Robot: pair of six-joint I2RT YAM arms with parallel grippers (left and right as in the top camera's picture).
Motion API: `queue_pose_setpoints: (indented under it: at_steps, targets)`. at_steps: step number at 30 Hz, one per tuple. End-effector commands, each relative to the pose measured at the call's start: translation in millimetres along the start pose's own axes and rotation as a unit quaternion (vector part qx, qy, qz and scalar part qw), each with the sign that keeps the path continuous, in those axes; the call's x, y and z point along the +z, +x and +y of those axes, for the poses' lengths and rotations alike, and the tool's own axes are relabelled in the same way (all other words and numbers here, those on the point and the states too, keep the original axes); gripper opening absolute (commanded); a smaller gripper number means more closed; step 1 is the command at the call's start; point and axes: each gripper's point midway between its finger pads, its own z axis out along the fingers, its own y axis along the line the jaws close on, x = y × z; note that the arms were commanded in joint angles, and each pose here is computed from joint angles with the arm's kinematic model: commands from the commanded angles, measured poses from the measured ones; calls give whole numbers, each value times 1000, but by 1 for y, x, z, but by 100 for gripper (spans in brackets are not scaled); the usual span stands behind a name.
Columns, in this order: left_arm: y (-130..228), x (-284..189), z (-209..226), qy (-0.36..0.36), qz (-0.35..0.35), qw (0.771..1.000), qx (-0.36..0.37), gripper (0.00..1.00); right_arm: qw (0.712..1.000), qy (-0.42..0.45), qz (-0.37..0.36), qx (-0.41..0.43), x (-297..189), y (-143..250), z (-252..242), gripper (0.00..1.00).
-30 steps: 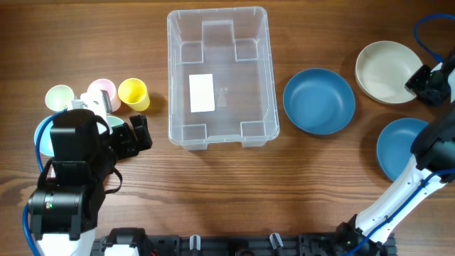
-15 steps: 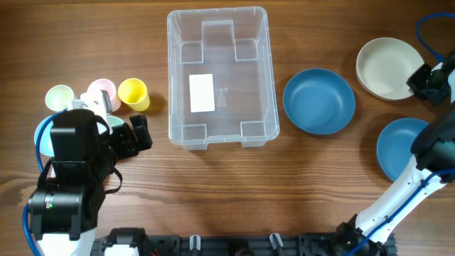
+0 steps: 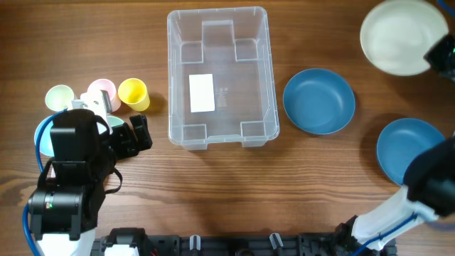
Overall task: Pack container
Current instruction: 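Carry the cream bowl into the clear container and release it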
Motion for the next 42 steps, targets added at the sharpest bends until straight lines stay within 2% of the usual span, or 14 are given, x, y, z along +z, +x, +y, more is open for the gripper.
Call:
queue_pose_setpoints:
  at_steps: [1,6,9,13,17,21,26,32,34,35,39,42]
  targets:
    - [-7,-6,-6,12,-10,1000,-3,100,992,-69,-41,-93,-72,15,86,4]
    - [-7,-6,-4,9,-11,1000,-4,100,965,-150,-41,-210,-119,77,198,4]
    - [-14,-11,1,0,-20,1000,-18,100,949,-149,-43,-275,-121,117,247,4]
    - [-39,-41,23,-40,-40,996,-62,100,929,-163,-83,-321,-125,143,303,4]
    - [-60,-59,42,-82,-8,993,-81,100,919,-182,-85,-340,-109,164,345,4]
    - [-72,-47,44,-83,44,992,-85,100,922,-169,-55,-343,-66,176,361,4]
    - [-68,-20,45,-78,88,989,-91,100,921,-145,5,-363,2,212,363,4]
    - [-67,-18,45,-78,92,988,-92,100,916,-160,36,-367,45,238,373,4]
    - [-67,-18,45,-78,93,988,-92,100,914,-172,35,-366,51,241,379,9]
    - [-66,-19,45,-79,94,988,-92,100,914,-172,34,-365,52,241,380,17]
    - [-66,-19,46,-79,95,988,-92,100,914,-174,32,-365,50,240,380,23]
    - [-65,-19,46,-79,96,988,-92,100,914,-179,24,-363,30,231,380,37]
